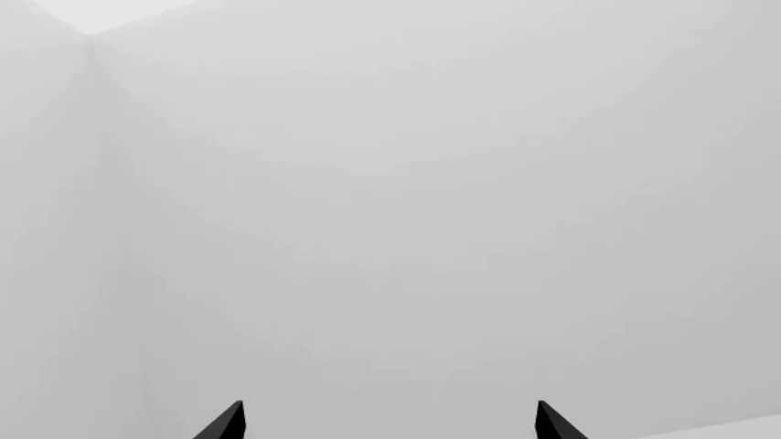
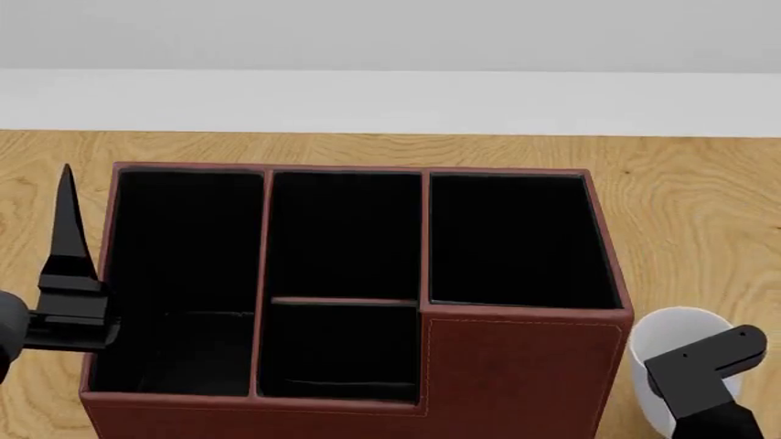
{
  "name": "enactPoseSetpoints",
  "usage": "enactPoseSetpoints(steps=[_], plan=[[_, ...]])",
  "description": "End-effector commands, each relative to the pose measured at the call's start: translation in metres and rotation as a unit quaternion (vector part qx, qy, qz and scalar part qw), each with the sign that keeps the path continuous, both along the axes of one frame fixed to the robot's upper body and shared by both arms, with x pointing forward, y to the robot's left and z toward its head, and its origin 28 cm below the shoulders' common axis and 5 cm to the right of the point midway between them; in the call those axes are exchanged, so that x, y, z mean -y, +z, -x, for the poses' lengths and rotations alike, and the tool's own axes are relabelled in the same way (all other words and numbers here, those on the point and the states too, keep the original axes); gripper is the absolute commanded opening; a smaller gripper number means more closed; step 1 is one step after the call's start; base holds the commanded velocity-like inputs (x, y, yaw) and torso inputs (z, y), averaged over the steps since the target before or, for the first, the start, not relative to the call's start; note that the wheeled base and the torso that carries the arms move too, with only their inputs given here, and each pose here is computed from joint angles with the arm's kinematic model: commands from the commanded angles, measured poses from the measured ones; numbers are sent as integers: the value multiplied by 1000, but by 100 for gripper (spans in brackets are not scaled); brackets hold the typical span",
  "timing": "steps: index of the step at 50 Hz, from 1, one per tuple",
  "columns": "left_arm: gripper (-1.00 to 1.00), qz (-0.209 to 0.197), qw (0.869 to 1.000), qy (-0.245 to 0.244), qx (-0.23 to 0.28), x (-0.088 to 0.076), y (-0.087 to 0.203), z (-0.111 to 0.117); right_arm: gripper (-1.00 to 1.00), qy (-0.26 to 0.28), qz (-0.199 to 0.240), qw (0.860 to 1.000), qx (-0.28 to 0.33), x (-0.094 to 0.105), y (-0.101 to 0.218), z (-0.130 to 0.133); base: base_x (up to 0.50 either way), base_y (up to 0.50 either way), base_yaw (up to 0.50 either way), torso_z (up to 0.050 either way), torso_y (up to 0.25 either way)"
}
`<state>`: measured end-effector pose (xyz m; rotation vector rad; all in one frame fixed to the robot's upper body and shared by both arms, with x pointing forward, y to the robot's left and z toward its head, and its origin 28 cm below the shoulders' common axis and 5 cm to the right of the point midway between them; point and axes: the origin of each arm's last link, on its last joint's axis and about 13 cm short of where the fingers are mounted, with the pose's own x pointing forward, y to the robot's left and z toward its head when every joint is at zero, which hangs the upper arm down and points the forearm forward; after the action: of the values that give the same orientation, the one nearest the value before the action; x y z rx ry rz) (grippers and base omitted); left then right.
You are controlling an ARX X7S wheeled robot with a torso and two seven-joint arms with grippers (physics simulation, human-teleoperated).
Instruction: Pick up the white mug and place it to the right of the caddy.
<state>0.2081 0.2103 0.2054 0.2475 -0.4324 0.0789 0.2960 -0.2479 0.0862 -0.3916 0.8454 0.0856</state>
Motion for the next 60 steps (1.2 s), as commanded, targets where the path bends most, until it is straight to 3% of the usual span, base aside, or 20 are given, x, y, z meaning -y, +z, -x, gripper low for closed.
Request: enactPoseSetpoints(steps=[1,28,29,60], plan=[[100,0,1000,0,1,0,0,1,-100,4,12,1000,-2,2,-4,-2,0,0,0,0,0],[100,0,1000,-3,2,1,1,0,-100,0,7,1000,-12,3,-11,0,5,0,6,0,0],[100,0,1000,-3,2,1,1,0,100,0,7,1000,-12,3,-11,0,0,0,5,0,0],[100,1,1000,-3,9,1,3,4,100,3,2,1000,3,3,-3,6,0,0,0,0,0]])
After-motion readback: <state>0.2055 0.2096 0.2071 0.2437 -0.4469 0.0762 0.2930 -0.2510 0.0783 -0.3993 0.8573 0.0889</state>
